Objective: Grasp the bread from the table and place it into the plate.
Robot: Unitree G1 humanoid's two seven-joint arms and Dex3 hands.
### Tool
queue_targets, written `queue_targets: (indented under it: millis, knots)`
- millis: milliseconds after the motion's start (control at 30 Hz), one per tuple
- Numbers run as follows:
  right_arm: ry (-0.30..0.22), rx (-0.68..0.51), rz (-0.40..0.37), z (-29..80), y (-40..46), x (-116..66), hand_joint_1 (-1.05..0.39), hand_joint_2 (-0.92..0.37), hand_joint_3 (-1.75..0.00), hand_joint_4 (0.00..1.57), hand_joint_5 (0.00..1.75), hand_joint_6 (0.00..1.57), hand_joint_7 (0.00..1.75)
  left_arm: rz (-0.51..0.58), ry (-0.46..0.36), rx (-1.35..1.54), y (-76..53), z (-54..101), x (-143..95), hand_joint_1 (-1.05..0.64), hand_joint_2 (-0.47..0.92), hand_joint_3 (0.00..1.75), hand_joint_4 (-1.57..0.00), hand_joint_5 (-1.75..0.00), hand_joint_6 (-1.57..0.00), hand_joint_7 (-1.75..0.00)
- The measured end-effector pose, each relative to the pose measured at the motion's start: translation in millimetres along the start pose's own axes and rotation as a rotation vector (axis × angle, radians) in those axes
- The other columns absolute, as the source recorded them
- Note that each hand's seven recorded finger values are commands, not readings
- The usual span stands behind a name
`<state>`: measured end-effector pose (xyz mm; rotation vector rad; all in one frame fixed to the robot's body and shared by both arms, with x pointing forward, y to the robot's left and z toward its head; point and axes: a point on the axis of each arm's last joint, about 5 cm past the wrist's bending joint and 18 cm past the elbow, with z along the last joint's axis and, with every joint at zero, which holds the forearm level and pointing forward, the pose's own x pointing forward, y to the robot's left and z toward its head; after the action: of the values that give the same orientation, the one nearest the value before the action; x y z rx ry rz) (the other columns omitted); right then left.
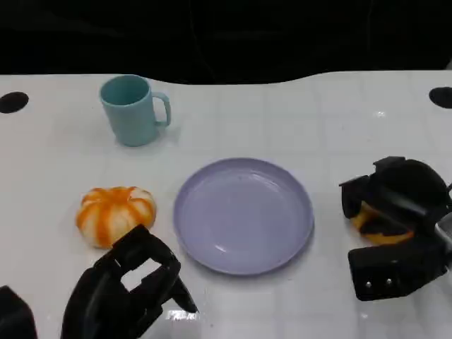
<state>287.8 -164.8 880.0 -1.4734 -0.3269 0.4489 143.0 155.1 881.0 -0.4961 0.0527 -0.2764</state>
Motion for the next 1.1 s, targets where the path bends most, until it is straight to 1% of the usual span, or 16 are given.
queue_targets:
  millis: [133,267,333,367,400,467,600,633,767,867,933,1033,1100]
  knots:
    - [0.004,0.017,-0.042,-2.0,4.5,-1.8,-0.11,-0.91,-0.13,0.86,1.75,0.66,1.65,0.000,0.000,0.000,-0.1,0.0,0,-0.58,0.92,0.27,-0.65,-1.75,-0.48,-1.64]
    - [0.006,0.050,-0.071,-1.5,4.7,-1.6,-0.09,-0.90,-0.16,0.87,1.75,0.68,1.65,0.000,0.000,0.001,-0.1,0.0,0,-0.57,0.92,0.27,-0.66,-1.75,-0.48,-1.64]
    - [0.007,0.069,-0.087,-1.1,4.1,-1.3,-0.06,-0.64,-0.63,0.89,1.75,0.70,1.65,0.000,0.000,0.001,-0.1,-0.1,0,-0.57,0.92,0.27,-0.66,-1.75,-0.48,-1.63]
    - [0.005,0.089,-0.103,-0.7,3.3,-0.8,-0.06,-0.56,-0.80,0.90,1.75,0.71,1.64,0.000,0.001,0.001,0.0,-0.2,0,-0.57,0.92,0.26,-0.66,-1.75,-0.48,-1.63]
    - [0.004,0.110,-0.120,-0.2,2.2,-0.3,-0.07,-0.47,-0.96,0.91,1.75,0.75,1.60,0.000,0.001,0.001,0.0,-0.3,0,-0.57,0.92,0.26,-0.66,-1.75,-0.48,-1.63]
    - [-0.002,0.137,-0.156,0.3,-0.9,0.8,-0.07,-0.36,-1.16,0.94,1.75,0.82,1.52,0.001,0.001,0.000,0.1,-0.3,0,-0.57,0.92,0.26,-0.66,-1.75,-0.49,-1.63]
    - [-0.039,0.177,-0.233,4.1,-7.6,3.2,-0.04,-0.30,-1.26,0.97,1.75,0.88,1.46,0.002,0.001,-0.005,-0.3,-0.9,0,-0.56,0.92,0.25,-0.66,-1.75,-0.49,-1.62]
    - [-0.046,0.192,-0.257,4.9,-10.1,3.7,-0.01,-0.28,-1.29,0.98,1.75,0.90,1.47,0.002,0.000,-0.006,-0.5,-1.0,1,-0.56,0.92,0.25,-0.66,-1.75,-0.50,-1.63]
    - [-0.086,0.268,-0.344,9.4,-19.5,4.2,0.02,-0.25,-1.33,0.99,1.75,0.89,1.52,0.002,0.000,-0.007,-0.5,-1.2,1,-0.56,0.92,0.25,-0.66,-1.75,-0.50,-1.62]
    - [-0.124,0.287,-0.379,15.2,-23.3,3.7,0.03,-0.23,-1.35,1.01,1.75,0.88,1.54,0.004,0.003,-0.008,-0.3,-1.8,1,-0.56,0.92,0.25,-0.66,-1.75,-0.50,-1.62]
    - [-0.144,0.293,-0.394,18.9,-25.2,3.7,0.04,-0.18,-1.42,1.02,1.75,0.86,1.61,0.005,0.006,-0.009,0.0,-2.4,1,-0.57,0.92,0.24,-0.66,-1.75,-0.51,-1.62]
    - [-0.178,0.310,-0.432,25.5,-30.8,6.2,0.04,-0.15,-1.44,1.02,1.75,0.80,1.70,0.006,0.008,-0.010,0.3,-2.8,1,-0.58,0.91,0.23,-0.67,-1.75,-0.51,-1.62]
    - [-0.194,0.333,-0.455,29.4,-33.5,8.0,0.04,-0.15,-1.45,1.02,1.75,0.79,1.73,0.007,0.009,-0.011,0.5,-3.1,1,-0.58,0.91,0.22,-0.67,-1.75,-0.51,-1.62]
